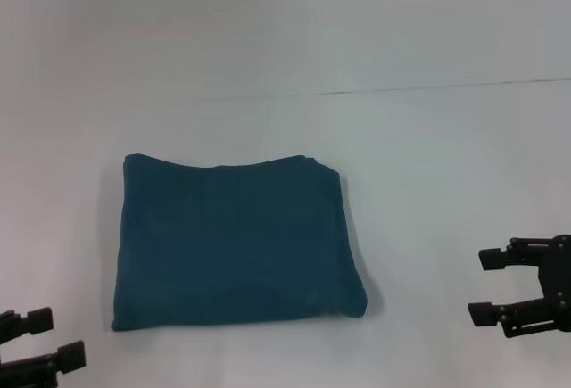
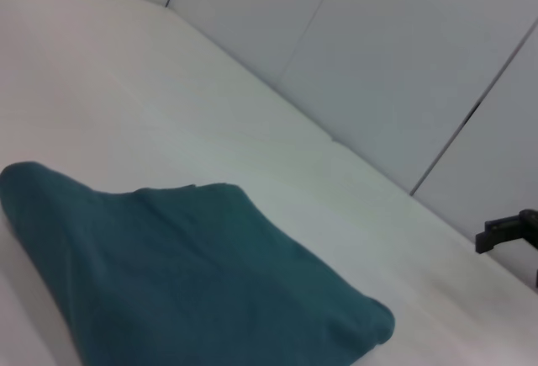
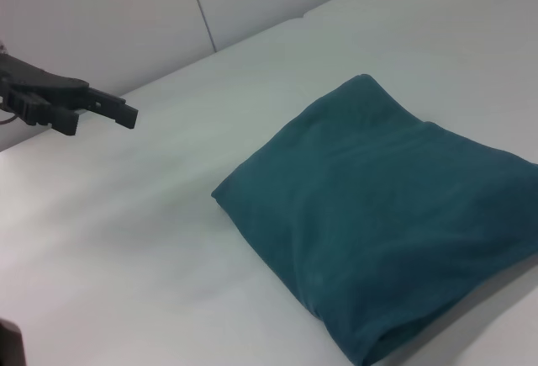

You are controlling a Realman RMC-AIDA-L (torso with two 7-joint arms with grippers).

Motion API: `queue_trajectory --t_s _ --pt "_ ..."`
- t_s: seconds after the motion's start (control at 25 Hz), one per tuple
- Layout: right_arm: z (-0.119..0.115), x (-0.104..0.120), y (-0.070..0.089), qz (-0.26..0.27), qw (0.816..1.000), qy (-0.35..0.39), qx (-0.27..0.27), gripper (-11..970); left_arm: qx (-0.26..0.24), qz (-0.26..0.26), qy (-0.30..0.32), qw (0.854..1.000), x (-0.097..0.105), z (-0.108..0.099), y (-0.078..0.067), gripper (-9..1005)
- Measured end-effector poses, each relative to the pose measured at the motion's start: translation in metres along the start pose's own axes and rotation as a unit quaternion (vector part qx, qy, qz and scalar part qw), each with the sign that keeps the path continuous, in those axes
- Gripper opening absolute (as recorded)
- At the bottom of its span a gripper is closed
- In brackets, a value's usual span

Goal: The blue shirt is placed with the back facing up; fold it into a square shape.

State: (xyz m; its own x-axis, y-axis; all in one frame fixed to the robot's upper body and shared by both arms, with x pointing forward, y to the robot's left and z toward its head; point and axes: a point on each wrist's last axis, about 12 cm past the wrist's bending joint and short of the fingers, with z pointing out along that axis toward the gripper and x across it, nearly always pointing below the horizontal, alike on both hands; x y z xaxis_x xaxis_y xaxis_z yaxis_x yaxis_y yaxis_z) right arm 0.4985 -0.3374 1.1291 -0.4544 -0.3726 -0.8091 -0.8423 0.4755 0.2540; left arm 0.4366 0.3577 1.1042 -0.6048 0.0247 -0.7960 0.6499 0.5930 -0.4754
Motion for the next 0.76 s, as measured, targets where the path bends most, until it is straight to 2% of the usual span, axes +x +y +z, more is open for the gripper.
queue_trajectory --t_s 0.76 --pt "0.0065 -0.0065 0.0011 -0.007 1.0 0.004 -0.016 924 -0.009 0.007 0.008 1.0 0.0016 -0.0045 0.0021 961"
